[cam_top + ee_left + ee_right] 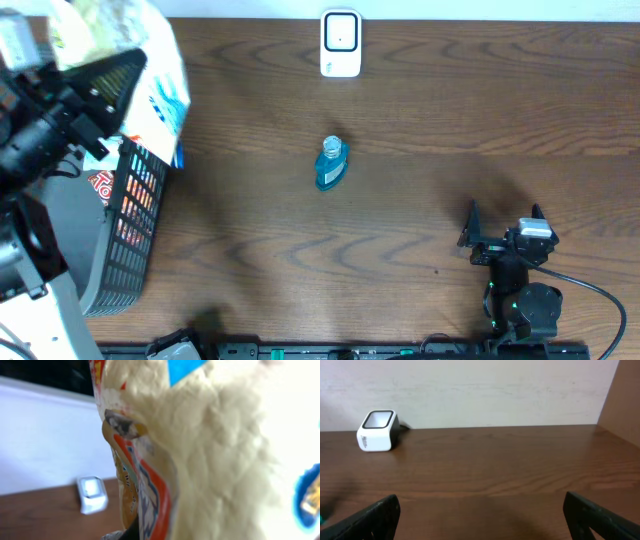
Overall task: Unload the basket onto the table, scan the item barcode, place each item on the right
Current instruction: 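Lift the snack bag out and place it beside the spray bottle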
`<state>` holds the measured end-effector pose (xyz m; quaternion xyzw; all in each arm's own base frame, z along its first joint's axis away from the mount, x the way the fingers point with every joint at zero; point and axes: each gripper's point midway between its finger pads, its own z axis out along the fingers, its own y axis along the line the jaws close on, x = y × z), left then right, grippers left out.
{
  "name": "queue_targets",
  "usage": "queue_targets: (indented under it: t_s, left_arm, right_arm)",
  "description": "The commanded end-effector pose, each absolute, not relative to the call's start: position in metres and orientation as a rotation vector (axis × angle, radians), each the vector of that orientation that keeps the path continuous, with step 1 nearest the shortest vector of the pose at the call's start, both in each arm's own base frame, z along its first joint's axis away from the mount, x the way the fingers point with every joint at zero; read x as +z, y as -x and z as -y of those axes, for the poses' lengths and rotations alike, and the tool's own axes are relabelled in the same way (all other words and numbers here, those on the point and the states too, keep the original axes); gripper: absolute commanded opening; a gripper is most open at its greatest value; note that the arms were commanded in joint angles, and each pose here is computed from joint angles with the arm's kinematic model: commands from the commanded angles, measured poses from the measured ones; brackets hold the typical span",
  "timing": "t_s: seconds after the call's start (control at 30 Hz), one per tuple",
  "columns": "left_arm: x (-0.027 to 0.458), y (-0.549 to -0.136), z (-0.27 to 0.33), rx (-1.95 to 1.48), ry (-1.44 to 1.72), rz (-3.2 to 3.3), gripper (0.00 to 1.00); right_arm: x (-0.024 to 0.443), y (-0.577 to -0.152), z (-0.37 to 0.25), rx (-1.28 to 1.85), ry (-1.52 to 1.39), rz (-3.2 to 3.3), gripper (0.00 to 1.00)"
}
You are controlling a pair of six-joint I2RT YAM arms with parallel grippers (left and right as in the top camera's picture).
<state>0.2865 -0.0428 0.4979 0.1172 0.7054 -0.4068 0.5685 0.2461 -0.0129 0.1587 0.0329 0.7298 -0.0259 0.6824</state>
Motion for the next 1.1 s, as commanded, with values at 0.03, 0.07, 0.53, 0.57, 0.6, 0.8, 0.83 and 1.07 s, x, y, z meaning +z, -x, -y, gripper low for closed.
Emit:
queue_targets:
  t_s: [0.03,0.07,0.53,0.57,0.6,0.8,0.83,1.07]
  left_arm:
    - [0.473,-0.286,0.062,-1.111,-0.378,-1.701,0.07]
    - [0.464,-0.289,0.063,-1.132,-0.357,-1.730,0.07]
    - [0.277,-0.320,0.059,-0.410,0.352,-2.541,0.07]
    - [0.271,-0.322,0.066,-0.362,0.318,-2.561,0.07]
    - [0.263,-0.325,0.071,-0.302,0.308,-2.580,0.08]
    - [0.216,-0.338,0.092,-0.093,0.481,-2.661,0.07]
    - [0.207,-0.340,0.095,-0.072,0.514,-2.674,0.08]
    - [0.148,-0.350,0.104,0.004,0.803,-2.756,0.07]
  right_arm:
    - [0.158,-0.246,0.010,-0.057,-0.054,-1.640,0.99]
    - [0.158,-0.246,0.010,-0.057,-0.054,-1.640,0.99]
    - [0.158,-0.246,0.010,-0.057,-0.054,-1.640,0.99]
    - [0.158,-0.246,0.010,-0.057,-0.054,-1.640,0.99]
    - [0.158,-0.246,0.010,-0.057,-0.054,-1.640,0.99]
    - [0.158,-0.246,0.010,-0.057,-0.054,-1.640,0.99]
    - [0.158,-0.246,0.010,-0.057,-0.054,-1.640,0.99]
    - [0.158,-0.246,0.010,-0.057,-0.054,-1.640,0.99]
